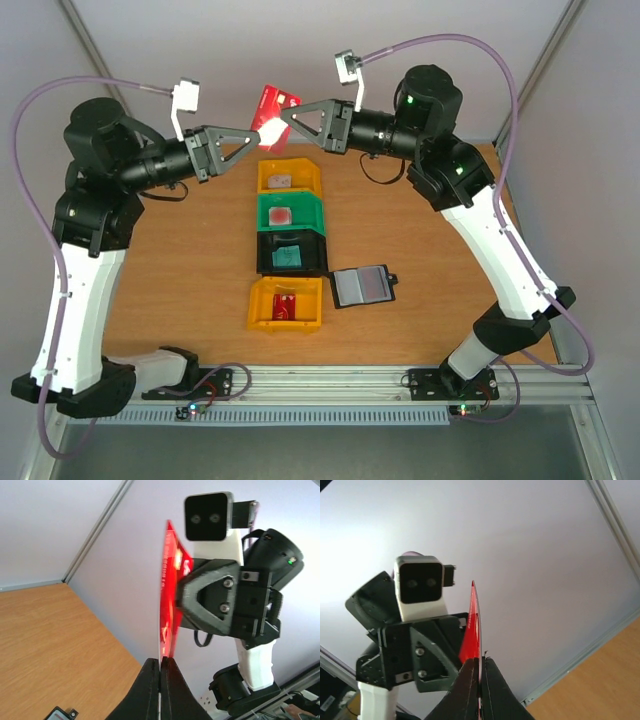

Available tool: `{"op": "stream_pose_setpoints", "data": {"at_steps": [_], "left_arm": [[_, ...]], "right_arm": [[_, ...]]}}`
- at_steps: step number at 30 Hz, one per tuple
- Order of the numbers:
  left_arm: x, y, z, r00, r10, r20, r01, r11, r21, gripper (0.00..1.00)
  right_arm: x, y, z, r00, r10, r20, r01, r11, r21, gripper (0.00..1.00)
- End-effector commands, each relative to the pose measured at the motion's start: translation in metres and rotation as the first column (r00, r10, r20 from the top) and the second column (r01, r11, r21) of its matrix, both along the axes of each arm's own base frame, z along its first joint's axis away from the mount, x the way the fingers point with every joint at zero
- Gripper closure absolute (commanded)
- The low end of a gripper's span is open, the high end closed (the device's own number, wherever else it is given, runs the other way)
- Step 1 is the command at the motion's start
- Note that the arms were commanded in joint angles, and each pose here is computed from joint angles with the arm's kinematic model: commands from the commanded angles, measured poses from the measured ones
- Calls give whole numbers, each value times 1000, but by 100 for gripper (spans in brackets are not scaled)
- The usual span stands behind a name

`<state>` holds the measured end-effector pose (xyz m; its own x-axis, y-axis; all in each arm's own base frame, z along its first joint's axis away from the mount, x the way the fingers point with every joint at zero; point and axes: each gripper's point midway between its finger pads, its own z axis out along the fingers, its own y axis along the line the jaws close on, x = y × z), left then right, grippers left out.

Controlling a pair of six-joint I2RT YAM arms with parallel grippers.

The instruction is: Take the credit cards out of the card holder

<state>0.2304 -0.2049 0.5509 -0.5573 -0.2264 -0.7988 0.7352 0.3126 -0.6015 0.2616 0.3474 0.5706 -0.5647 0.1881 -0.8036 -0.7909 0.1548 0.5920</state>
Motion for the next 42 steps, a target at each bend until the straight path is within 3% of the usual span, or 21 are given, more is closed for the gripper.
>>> {"op": "stream_pose_setpoints", "data": {"at_steps": [1, 5, 6, 7, 9, 11, 12, 16, 23, 26, 29, 32, 42], "left_arm": [[-4, 2, 4, 1000, 6, 27, -5, 1000, -17, 100], [10, 10, -17, 993, 101, -66, -99, 994, 41, 98], [14, 12, -26, 987, 133, -94, -127, 989, 69, 85], [18, 16, -34, 981, 169, -97, -159, 982, 104, 63], [18, 22, -46, 975, 206, -85, -192, 970, 148, 31], [16, 31, -58, 964, 254, -82, -235, 953, 191, 4], [15, 34, -64, 957, 276, -86, -252, 943, 215, 1], [15, 60, -89, 911, 408, -54, -367, 865, 343, 1], [30, 119, -134, 773, 626, 106, -567, 607, 557, 1], [36, 145, -161, 710, 683, 170, -611, 477, 631, 0], [37, 162, -193, 676, 712, 188, -607, 394, 690, 0], [35, 167, -228, 673, 724, 150, -562, 368, 741, 1], [23, 159, -301, 690, 723, 34, -486, 427, 763, 1]], "right_arm": [[-16, 4, 0, 997, 75, -34, -75, 997, -6, 99], [-16, 2, -2, 997, 61, -56, -62, 998, -21, 99], [-15, 0, -4, 997, 43, -60, -45, 998, -33, 99], [-12, -4, -7, 998, 8, -66, -12, 999, -49, 99], [-12, -9, -14, 997, -25, -72, 18, 996, -85, 99], [-11, -13, -25, 995, -50, -85, 39, 991, -125, 99], [-11, -15, -31, 994, -57, -94, 43, 988, -147, 99], [-6, -19, -50, 988, -86, -127, 57, 975, -214, 99], [10, -2, -86, 980, -60, -190, 3, 957, -289, 99], [14, 15, -125, 962, -9, -274, -88, 936, -340, 99], [7, 27, -171, 957, 49, -288, -176, 882, -436, 99], [0, 32, -220, 939, 64, -338, -238, 830, -504, 99], [-34, 51, -336, 908, -68, -414, -207, 786, -582, 99]]}}
